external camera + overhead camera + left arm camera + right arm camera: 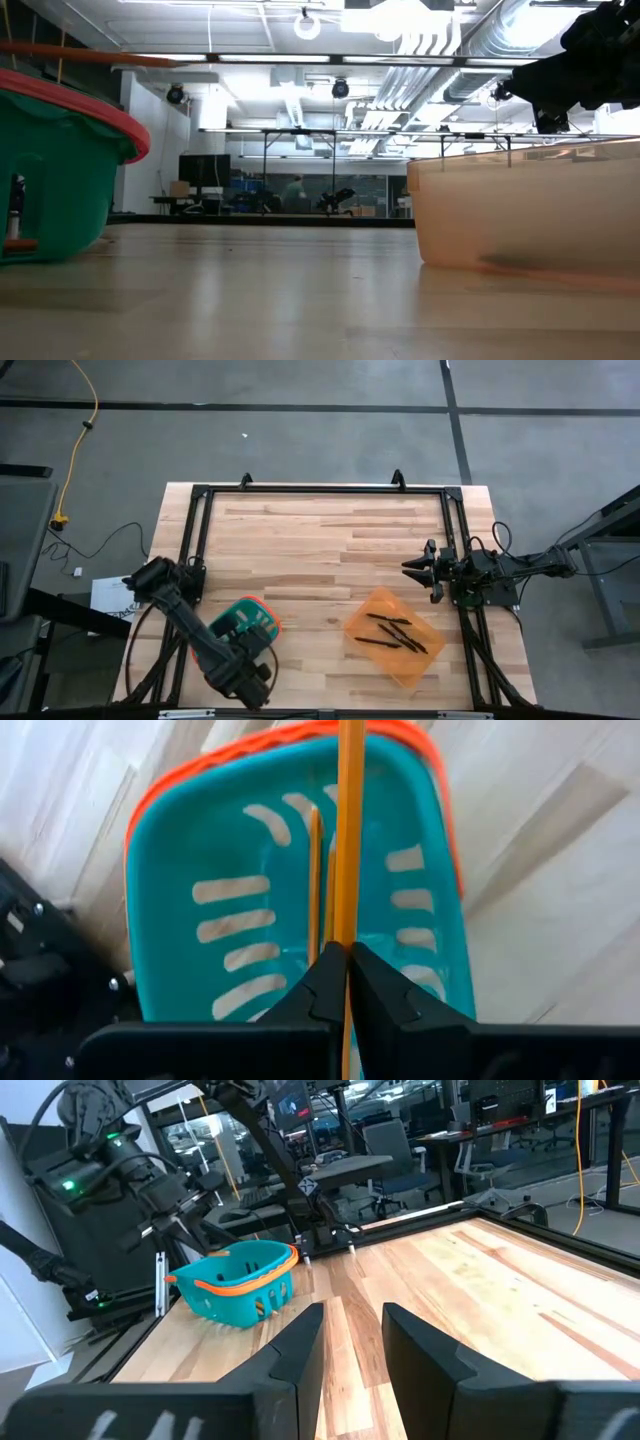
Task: Sort pens & pencils
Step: Put the yellow pencil into the blue bin
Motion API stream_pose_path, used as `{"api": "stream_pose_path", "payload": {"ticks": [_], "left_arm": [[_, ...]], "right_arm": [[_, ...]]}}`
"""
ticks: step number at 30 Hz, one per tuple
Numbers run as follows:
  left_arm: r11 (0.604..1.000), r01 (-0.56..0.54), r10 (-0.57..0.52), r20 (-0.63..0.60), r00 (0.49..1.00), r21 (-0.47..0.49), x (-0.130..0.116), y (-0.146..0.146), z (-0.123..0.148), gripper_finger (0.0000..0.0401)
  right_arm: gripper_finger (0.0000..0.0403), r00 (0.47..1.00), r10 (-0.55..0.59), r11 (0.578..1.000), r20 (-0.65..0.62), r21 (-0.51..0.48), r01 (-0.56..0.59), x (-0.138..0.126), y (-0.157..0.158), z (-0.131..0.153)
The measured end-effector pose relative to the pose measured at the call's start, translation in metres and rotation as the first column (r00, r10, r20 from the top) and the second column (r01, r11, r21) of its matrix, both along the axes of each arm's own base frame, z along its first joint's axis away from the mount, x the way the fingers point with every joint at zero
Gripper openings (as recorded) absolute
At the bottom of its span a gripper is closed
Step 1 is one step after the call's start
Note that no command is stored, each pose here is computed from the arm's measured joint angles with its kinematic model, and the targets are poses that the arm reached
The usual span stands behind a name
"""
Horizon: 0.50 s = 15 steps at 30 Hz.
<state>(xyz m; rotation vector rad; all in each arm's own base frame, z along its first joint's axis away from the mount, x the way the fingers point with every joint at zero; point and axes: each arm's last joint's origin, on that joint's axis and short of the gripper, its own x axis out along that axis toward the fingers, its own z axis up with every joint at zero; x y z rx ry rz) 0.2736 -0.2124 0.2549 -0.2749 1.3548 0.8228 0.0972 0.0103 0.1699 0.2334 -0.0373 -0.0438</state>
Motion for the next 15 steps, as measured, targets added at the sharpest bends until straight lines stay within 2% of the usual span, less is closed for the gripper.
{"api": "stream_pose_path", "payload": {"ticks": [15], "left_arm": [[0.995,-0.092,0.096,-0.091,0.991,0.047,-0.044,-0.025,-0.033,0.0000]], "right_arm": [[0.0096,1.000,0.000,1.000,0.000,0.000,0.000,0.000,0.000,0.000]]}}
